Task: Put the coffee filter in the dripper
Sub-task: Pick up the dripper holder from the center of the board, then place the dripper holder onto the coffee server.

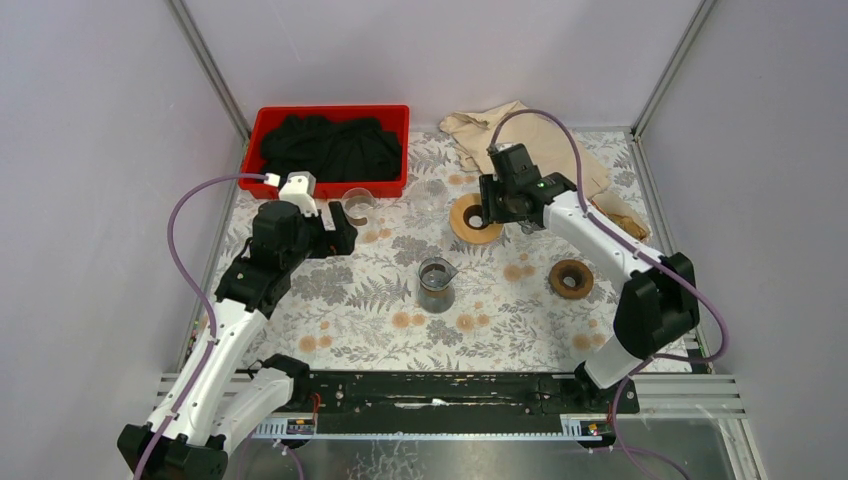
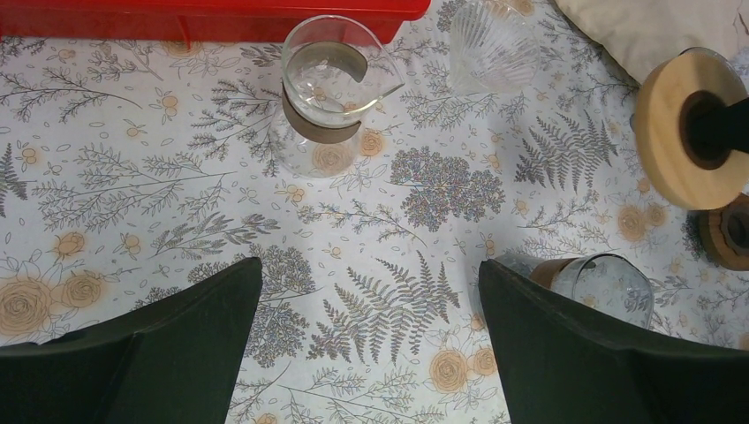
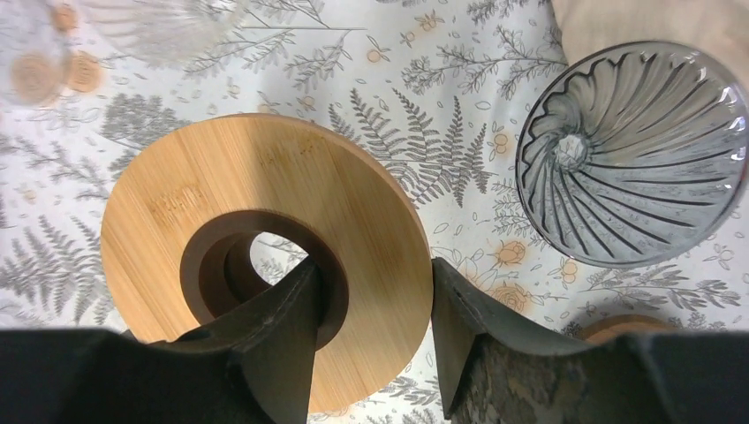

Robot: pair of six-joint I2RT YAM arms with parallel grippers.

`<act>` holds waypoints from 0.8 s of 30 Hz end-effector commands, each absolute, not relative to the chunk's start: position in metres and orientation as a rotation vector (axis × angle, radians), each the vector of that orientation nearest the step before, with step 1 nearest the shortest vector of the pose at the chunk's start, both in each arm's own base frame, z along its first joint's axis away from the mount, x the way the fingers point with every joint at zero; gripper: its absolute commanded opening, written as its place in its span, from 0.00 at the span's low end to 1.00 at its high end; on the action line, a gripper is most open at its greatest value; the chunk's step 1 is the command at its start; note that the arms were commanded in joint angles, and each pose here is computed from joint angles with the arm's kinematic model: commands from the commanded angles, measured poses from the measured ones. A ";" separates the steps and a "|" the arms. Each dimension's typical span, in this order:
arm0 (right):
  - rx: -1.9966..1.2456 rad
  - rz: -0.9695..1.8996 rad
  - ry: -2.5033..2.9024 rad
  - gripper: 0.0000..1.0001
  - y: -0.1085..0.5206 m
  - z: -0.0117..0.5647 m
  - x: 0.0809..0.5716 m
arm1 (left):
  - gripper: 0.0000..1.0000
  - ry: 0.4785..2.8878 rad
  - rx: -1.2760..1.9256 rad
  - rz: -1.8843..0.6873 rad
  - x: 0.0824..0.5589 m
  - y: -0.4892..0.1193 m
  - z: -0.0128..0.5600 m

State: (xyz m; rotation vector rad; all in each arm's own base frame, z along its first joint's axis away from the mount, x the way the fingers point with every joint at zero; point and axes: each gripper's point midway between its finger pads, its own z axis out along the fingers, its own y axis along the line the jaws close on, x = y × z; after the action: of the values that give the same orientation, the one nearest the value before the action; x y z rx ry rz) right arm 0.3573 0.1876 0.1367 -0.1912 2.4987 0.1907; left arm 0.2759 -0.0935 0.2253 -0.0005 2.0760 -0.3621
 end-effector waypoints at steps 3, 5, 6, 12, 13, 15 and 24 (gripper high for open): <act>-0.296 0.273 2.433 0.29 0.204 0.200 0.338 | 1.00 2.011 -0.010 -0.368 0.286 -0.092 0.237; -0.329 0.281 2.427 0.29 0.210 0.208 0.333 | 1.00 2.010 -0.012 -0.366 0.286 -0.091 0.237; -0.345 0.290 2.426 0.29 0.214 0.211 0.330 | 1.00 2.012 -0.015 -0.363 0.287 -0.091 0.236; -0.497 0.347 2.420 0.29 0.245 0.219 0.305 | 1.00 2.014 -0.022 -0.357 0.287 -0.089 0.235; -0.517 0.354 2.422 0.29 0.249 0.218 0.301 | 1.00 2.014 -0.023 -0.358 0.287 -0.089 0.236; -0.560 0.373 2.419 0.29 0.258 0.218 0.293 | 1.00 2.014 -0.025 -0.357 0.287 -0.088 0.236; -0.726 0.412 2.418 0.29 0.291 0.205 0.264 | 1.00 2.018 -0.019 -0.368 0.287 -0.090 0.235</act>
State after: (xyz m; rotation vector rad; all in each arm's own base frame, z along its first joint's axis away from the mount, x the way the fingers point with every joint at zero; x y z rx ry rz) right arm 0.2691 0.2727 0.1873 -0.6634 2.4802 0.3468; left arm 0.2776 -0.0885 0.2251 -0.0191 2.0756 -0.3522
